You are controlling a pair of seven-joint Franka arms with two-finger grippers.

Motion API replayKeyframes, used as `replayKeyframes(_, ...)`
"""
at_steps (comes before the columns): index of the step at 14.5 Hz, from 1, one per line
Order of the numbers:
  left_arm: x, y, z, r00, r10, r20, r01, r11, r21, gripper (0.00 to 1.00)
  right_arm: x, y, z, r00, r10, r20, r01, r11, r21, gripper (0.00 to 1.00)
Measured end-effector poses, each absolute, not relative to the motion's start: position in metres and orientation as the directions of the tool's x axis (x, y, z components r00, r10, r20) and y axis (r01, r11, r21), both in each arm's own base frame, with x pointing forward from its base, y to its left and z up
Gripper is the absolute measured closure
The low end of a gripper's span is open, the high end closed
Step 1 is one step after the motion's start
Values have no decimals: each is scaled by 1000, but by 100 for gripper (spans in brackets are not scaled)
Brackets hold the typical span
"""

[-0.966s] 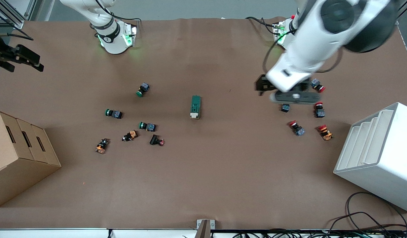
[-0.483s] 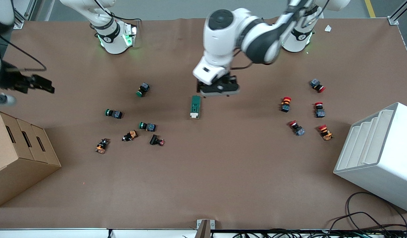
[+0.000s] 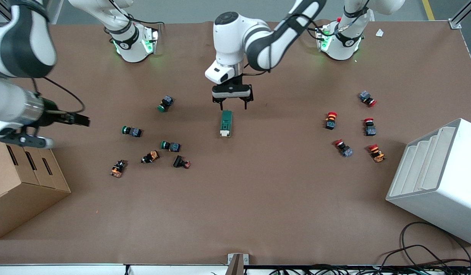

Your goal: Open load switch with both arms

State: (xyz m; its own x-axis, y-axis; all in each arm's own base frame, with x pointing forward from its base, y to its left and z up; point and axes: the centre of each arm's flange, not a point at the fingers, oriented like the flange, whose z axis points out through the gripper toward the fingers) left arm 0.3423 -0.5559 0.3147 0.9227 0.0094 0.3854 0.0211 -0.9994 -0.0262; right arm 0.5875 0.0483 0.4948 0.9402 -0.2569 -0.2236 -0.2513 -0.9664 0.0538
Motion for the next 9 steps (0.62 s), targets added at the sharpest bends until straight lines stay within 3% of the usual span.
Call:
replayKeyframes(5, 282, -574, 227, 832, 66, 552, 83, -996, -7, 0, 594, 161, 434, 782, -567, -259, -563, -821, 99, 0)
replayKeyframes(9, 248, -576, 176, 752, 72, 655, 61, -997, 39, 0, 587, 260, 369, 577, -764, -288, -758, -632, 159, 0)
